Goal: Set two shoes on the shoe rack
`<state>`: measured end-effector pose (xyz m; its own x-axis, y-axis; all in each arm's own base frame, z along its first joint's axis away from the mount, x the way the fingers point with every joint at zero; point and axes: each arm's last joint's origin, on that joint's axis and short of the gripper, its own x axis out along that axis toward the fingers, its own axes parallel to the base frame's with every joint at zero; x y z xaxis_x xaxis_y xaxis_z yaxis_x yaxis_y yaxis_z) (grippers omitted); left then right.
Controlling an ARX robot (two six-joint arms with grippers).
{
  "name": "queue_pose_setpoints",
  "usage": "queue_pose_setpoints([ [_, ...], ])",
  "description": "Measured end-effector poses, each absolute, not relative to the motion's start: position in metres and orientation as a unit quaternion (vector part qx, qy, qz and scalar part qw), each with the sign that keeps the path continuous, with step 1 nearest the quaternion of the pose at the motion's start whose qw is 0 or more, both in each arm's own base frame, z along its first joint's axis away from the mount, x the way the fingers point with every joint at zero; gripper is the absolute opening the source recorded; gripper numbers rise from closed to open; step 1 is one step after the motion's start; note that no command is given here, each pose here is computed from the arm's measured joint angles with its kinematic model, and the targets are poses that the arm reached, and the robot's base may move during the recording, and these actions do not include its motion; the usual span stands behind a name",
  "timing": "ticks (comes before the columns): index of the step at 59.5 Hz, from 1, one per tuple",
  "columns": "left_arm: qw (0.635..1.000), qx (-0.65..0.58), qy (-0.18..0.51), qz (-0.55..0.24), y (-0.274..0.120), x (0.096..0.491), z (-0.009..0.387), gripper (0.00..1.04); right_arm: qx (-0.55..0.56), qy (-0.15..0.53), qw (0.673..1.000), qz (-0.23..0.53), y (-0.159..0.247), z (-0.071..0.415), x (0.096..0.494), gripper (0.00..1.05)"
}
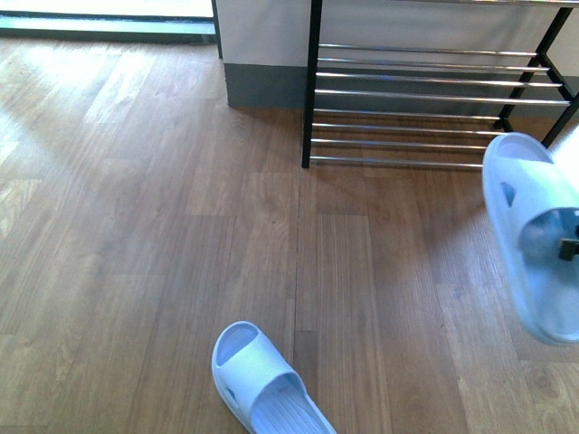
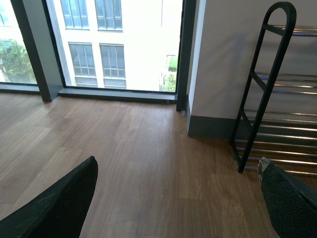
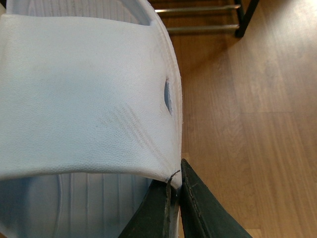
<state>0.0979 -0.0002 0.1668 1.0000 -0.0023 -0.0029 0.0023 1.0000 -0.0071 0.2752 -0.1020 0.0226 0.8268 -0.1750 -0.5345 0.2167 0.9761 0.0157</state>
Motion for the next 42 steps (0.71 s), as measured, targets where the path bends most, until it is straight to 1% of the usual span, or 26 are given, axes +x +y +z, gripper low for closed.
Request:
queue_pose_setpoints([
  [11,1.0,-0.004,0.001,-0.001,0.0,0.098,0.167,0.95,0.042,0.242,0.962,-0.118,-0.103,0.068,0.251,0.01],
  [22,1.0,-0.004,0.001,-0.001,0.0,0.098,0.167,0.95,0.043,0.194,0.971,-0.132,-0.092,0.114,0.226,0.01],
  [31,1.0,-0.004,0.001,-0.001,0.0,0.098,0.167,0.95,0.038,0.173,0.974,-0.141,-0.089,0.128,0.217,0.01],
  [42,1.0,-0.004,0.001,-0.001,0.0,0.098,0.167,0.95,0.038,0.173,0.974,-0.143,-0.089,0.128,0.216,0.01],
])
